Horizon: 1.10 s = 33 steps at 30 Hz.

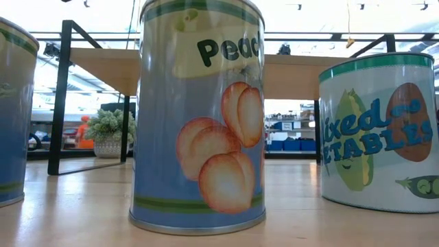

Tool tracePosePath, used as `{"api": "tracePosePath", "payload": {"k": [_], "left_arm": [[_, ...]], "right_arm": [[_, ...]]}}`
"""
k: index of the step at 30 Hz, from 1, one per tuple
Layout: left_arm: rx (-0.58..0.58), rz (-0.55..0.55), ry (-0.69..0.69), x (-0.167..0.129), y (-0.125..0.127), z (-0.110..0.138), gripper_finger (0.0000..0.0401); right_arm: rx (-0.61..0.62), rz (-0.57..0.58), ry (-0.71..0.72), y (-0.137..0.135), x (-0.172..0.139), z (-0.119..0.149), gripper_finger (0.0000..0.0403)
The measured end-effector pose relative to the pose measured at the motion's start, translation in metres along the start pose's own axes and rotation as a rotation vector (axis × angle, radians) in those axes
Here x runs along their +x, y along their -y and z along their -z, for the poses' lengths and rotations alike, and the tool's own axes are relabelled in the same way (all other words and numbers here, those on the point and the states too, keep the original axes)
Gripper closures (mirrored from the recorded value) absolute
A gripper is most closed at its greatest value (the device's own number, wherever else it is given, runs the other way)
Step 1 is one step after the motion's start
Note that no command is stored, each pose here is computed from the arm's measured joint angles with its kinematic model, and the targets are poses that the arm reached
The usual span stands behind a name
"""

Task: Pick and place cans onto a shelf
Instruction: Put the canned peaches on the shelf

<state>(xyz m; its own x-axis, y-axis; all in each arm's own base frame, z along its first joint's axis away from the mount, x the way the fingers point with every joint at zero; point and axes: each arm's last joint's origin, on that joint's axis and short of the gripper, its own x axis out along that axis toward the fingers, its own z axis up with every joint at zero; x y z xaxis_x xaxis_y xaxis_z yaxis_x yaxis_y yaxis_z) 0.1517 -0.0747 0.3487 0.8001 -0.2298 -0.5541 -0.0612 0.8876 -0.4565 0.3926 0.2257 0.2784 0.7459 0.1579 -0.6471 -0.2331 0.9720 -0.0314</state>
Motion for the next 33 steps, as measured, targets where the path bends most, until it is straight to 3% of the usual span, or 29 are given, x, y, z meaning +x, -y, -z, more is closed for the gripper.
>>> {"api": "tracePosePath", "payload": {"k": [10,18,33], "left_arm": [[0.009,-0.012,-0.076,0.000,-0.003,0.006,0.0156],[0.013,-0.024,-0.091,0.000,-0.004,0.007,0.0156],[0.019,-0.045,-0.115,0.000,-0.006,0.009,0.0156]], "right_arm": [[-0.037,0.015,0.051,0.013,0.021,-0.002,0.0004],[-0.055,-0.016,-0.013,0.004,0.042,0.013,0.0003],[-0.074,-0.040,-0.088,0.001,0.048,0.024,0.0003]]}}
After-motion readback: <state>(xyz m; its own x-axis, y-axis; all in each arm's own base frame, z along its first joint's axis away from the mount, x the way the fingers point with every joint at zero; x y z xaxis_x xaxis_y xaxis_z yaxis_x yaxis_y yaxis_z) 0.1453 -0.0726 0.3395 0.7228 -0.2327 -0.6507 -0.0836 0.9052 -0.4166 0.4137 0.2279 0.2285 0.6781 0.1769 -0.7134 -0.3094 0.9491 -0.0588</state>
